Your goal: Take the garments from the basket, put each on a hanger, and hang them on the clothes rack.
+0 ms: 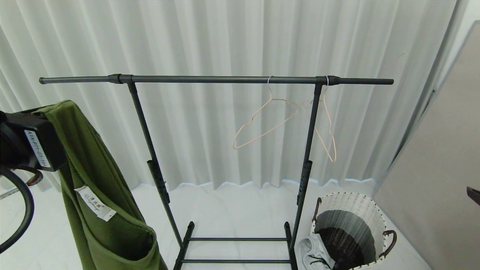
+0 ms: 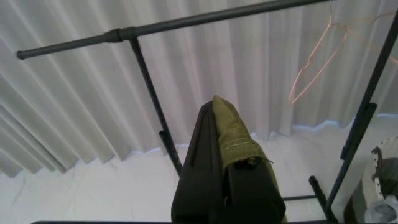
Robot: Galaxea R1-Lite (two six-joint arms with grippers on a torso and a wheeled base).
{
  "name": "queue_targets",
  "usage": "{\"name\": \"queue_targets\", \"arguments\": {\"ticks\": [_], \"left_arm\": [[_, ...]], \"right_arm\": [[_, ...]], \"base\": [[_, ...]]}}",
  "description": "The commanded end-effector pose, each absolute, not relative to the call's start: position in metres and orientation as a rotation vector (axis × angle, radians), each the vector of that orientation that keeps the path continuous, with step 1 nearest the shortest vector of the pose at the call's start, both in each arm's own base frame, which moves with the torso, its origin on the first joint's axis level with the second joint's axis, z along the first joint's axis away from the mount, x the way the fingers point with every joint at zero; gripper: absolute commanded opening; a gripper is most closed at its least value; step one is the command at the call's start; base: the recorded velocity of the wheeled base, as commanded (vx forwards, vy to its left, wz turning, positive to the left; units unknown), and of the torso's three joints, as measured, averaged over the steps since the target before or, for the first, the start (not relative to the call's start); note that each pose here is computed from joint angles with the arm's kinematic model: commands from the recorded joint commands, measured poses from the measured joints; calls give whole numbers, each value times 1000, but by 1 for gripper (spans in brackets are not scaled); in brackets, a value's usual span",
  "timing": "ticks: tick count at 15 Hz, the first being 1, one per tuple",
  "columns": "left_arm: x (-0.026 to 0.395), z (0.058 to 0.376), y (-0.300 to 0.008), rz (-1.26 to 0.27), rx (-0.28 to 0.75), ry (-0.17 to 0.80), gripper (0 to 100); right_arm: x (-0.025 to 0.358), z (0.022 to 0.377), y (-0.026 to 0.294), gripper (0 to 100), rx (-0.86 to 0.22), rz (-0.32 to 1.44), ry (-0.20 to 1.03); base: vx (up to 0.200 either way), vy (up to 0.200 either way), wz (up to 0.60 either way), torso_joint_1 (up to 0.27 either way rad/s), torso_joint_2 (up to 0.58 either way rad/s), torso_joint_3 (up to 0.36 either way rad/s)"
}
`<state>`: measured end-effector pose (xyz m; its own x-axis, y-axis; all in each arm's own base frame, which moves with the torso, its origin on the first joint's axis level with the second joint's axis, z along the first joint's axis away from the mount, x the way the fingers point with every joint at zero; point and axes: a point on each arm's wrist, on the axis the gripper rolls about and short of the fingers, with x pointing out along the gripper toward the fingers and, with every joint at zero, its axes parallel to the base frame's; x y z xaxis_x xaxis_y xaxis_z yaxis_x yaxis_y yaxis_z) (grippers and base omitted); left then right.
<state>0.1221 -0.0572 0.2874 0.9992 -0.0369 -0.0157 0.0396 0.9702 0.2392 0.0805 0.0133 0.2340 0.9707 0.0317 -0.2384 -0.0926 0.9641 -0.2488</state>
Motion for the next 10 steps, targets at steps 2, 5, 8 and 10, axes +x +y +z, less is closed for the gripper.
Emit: {"name": "queue_targets", "arguments": {"ticks": [2, 5, 8, 10], "left_arm": [[123, 287, -58, -37, 242, 12, 0], [125, 286, -58, -38, 246, 19, 0], [125, 286, -59, -39, 246, 19, 0], [125, 286, -59, -39, 246, 20, 0]], "right_arm": [[81, 234, 13, 100, -262, 64, 238], [81, 233, 13, 100, -263, 63, 241], [81, 229, 14, 100, -265, 65, 248], [81, 227, 13, 100, -266, 65, 254]], "base": [[200, 0, 0, 2, 5, 0], [200, 0, 0, -1, 4, 2], [200, 0, 0, 1, 5, -1], [200, 0, 0, 7, 2, 0]]}}
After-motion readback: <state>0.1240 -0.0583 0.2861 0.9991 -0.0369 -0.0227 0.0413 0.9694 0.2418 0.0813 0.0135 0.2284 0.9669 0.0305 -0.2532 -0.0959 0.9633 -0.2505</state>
